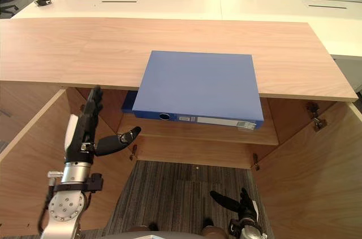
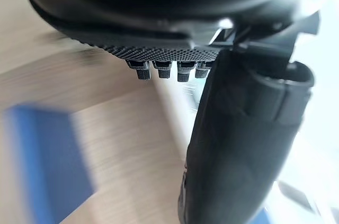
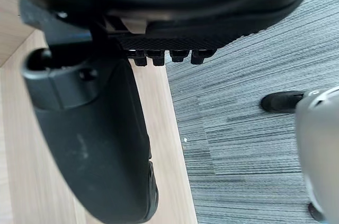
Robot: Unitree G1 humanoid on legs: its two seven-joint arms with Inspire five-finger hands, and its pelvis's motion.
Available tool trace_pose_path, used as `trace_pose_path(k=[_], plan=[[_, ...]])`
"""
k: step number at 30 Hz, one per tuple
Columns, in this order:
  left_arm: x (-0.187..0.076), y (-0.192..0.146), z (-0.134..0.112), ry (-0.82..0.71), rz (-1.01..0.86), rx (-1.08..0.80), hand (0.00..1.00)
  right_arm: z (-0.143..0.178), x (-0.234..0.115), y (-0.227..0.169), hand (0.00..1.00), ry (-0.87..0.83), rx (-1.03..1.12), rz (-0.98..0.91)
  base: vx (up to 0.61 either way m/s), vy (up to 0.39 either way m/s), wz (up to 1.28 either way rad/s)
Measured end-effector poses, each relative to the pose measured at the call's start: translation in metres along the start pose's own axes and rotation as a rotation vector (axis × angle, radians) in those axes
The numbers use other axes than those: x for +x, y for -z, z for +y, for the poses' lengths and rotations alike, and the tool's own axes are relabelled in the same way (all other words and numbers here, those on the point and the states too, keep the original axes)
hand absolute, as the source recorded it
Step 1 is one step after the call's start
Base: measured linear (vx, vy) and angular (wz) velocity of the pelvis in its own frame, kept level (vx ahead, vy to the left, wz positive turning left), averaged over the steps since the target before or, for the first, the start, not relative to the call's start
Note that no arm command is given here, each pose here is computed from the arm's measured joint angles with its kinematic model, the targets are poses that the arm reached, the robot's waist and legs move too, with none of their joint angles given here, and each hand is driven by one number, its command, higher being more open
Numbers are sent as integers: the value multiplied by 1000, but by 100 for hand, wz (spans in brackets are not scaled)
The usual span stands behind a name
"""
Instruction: Walk over to the cabinet, pick up the folder, carry it to the office cabinet, place the folder inside the office cabinet, then close the office cabinet door
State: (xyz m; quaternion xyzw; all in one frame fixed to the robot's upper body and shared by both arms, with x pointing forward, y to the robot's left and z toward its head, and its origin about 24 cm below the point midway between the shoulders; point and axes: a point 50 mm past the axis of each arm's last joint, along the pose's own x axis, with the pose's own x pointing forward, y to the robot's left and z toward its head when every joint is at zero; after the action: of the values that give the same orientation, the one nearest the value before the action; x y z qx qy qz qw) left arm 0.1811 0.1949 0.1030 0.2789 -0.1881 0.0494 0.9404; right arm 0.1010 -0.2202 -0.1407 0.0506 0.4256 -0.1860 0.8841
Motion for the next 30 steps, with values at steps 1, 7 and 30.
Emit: trace_pose_path(k=[1,7,30], plan=[[3,-4,-1,13,-37,56,100,-2,-1,3,100,2,-4,11,-59,-10,-2],[14,-17,-16,61,-176,245,100,-2,-3,7,100,-21,-54,15,-46,-4,-9],[74,-20,-36,38,-345,565,0,5,-2,4,100,-65,-105,7,3,10,-9]])
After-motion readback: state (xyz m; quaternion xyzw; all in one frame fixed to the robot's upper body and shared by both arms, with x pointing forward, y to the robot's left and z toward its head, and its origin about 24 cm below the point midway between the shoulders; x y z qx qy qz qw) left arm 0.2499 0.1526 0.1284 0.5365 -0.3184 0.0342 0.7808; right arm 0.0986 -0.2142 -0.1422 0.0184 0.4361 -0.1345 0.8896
